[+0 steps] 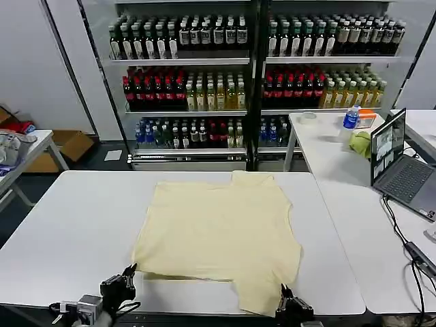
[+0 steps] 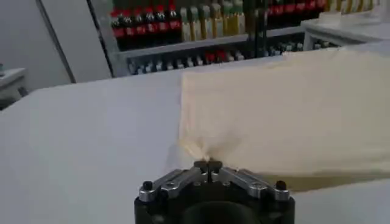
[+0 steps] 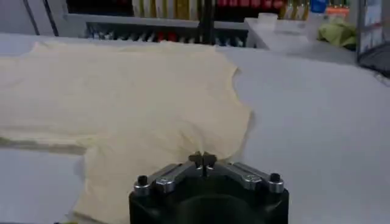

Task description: Fold and organize the clothes.

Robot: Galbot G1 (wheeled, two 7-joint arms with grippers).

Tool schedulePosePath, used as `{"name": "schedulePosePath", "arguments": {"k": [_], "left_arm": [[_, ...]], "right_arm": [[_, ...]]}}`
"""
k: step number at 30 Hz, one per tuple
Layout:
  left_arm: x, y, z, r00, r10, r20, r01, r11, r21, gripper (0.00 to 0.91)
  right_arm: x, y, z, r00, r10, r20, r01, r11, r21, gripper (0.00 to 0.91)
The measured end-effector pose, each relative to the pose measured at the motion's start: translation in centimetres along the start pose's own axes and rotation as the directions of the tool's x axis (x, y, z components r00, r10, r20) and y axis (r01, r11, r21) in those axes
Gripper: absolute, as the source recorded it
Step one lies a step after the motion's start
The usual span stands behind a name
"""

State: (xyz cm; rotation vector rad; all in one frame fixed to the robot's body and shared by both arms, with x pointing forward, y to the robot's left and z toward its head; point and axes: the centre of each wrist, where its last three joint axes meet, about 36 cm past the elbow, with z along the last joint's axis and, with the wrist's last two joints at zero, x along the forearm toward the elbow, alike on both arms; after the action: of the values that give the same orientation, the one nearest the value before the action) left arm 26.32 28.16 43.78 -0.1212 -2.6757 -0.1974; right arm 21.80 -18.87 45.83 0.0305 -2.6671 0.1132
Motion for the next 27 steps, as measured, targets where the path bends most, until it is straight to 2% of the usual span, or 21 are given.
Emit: {"name": "schedulePosePath", "arguments": {"k": [14,27], "left_arm": [[0.6,-0.1,-1.6,0.997,0.022,0.074,-0.018,0.998,-0.059,0.01],[-2.3,0.5,-1.2,0.995,0.038,0.09,-0.027,0.993,-0.116,0.01]], "right_arm": [[-0.7,-2.0,-2.1,0.995,-0.008,0.1,0.004,0.999,0.039,0.0],[-4.7,-2.9,-3.5,0.984,-0.049,0.173,0.028,0.993,0.118,0.0]]}}
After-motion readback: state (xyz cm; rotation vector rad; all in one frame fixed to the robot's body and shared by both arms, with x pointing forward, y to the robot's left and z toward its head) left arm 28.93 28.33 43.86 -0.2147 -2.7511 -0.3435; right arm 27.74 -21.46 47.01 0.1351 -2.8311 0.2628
